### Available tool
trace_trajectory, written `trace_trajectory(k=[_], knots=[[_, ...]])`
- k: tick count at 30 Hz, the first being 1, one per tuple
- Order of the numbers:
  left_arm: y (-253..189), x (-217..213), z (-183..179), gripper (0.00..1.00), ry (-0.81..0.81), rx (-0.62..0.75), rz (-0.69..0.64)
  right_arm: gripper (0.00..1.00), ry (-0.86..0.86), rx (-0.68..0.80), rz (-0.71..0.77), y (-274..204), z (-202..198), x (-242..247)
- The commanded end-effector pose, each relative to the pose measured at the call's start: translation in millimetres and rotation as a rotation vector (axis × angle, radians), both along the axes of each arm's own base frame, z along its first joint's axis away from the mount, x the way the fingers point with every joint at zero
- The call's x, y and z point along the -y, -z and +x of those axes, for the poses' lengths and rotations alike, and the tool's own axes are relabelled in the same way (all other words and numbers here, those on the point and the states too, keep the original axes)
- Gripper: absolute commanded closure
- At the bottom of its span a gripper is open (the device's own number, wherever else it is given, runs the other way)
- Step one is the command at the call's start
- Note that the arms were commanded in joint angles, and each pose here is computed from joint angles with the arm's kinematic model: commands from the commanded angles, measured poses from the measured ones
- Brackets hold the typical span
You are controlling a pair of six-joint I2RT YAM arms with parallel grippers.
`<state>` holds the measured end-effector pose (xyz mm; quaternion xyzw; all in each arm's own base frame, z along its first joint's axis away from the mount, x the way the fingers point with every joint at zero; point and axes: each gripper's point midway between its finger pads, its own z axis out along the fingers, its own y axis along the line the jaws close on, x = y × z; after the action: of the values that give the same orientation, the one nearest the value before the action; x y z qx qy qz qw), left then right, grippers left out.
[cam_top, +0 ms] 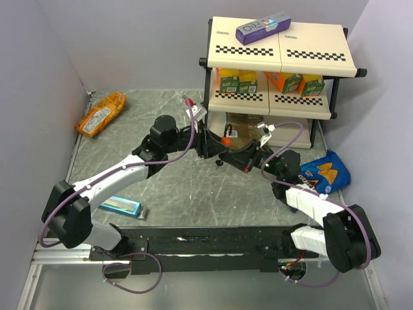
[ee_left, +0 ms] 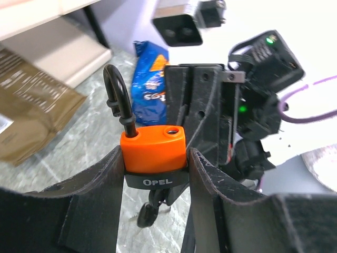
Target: Unlock with the key
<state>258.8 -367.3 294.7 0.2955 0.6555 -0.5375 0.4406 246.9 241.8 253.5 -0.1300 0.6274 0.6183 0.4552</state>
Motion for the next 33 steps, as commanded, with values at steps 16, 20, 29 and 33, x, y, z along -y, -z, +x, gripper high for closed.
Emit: trace_trajectory(k=[16,20,29,33], knots=[[16.2,13.9,-107.1,0.99,0.398,-0.082,0.066,1.00,0.203,0.174,0.077,-67.7,32.4,34.1],[18.6,13.2,-88.6,0.99,0.309,-0.119,0.065,0.90,0.229,0.161,0.031,-55.3,28.6,37.1],[28.6,5.2,-54.2,0.99,0.164,-0.197,0.074,0.69,0.236,0.135,-0.062,-30.6,19.7,32.6],[31.5,1.6,-45.0,0.99,0.126,-0.219,0.072,0.64,0.227,0.132,-0.083,-26.0,15.6,29.5]])
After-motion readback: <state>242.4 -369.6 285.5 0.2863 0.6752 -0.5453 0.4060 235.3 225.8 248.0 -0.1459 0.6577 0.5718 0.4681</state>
